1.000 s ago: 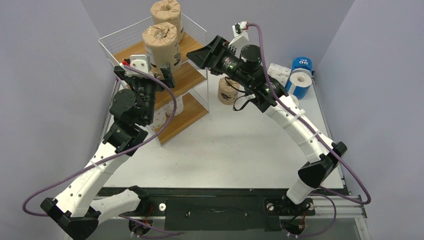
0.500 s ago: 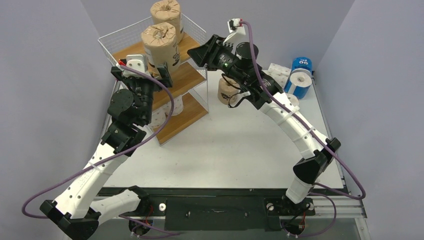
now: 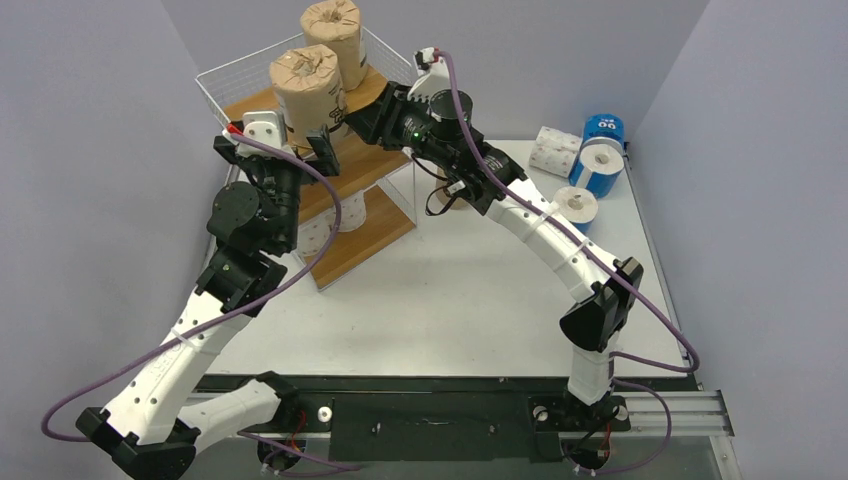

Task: Place and organize the paper towels onto the shelf
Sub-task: Place the paper towel on the shelf.

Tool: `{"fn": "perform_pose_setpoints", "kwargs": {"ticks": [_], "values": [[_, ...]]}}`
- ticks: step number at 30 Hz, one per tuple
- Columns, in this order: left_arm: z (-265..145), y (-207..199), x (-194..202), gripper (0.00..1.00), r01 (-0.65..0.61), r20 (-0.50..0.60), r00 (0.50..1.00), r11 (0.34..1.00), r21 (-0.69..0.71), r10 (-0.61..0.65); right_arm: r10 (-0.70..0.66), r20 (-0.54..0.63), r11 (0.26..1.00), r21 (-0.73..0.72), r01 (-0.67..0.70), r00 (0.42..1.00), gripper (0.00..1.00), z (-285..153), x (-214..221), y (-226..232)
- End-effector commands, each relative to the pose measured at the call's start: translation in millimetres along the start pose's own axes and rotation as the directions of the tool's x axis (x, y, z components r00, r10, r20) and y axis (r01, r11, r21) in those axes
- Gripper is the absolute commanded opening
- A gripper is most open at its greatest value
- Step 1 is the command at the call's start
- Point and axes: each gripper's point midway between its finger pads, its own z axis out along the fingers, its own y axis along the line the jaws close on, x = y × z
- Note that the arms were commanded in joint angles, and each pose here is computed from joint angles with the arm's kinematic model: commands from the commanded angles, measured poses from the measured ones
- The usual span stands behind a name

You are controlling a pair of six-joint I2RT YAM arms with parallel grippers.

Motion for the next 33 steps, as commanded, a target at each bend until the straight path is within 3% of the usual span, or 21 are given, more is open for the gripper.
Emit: {"fn": "perform_pose_setpoints", "kwargs": {"ticks": [1, 9, 21, 24, 26, 33], "values": [[-7.6, 13.6, -27.1, 0.96, 0.058, 0.062, 0.996, 0.998, -0.022, -0.057, 0.002, 0.056, 0.995, -0.102, 0.004, 0.998, 0.38, 1.4, -18.4, 40.6], [-19.2, 18.5, -36.1, 0.96, 0.088, 0.063, 0.994, 0.996, -0.008, -0.088, 0.034, 0.054, 0.995, -0.092, -0.029, 0.998, 0.38, 10.5, -6.3, 36.9], [-45.5, 15.2, -59.3, 0.96, 0.183, 0.024, 0.982, 0.979, 0.090, -0.186, -0.015, 0.177, 0.998, -0.064, 0.027, 0.984, 0.40, -27.3, -45.8, 45.9], [-52.3, 11.6, -57.5, 0.96, 0.203, -0.002, 0.979, 0.971, 0.122, -0.204, -0.041, 0.167, 0.998, -0.032, 0.047, 0.985, 0.60, -34.2, -49.7, 44.6], [-58.2, 7.3, -58.3, 0.97, 0.217, -0.011, 0.976, 0.963, 0.160, -0.218, -0.059, 0.174, 0.998, -0.002, 0.060, 0.983, 0.68, -41.4, -51.8, 42.1], [-75.5, -4.9, -49.4, 0.96, 0.267, -0.088, 0.963, 0.932, 0.244, -0.253, -0.092, 0.247, 0.993, 0.090, 0.071, 0.965, 0.75, -64.4, -61.7, 31.3]]}}
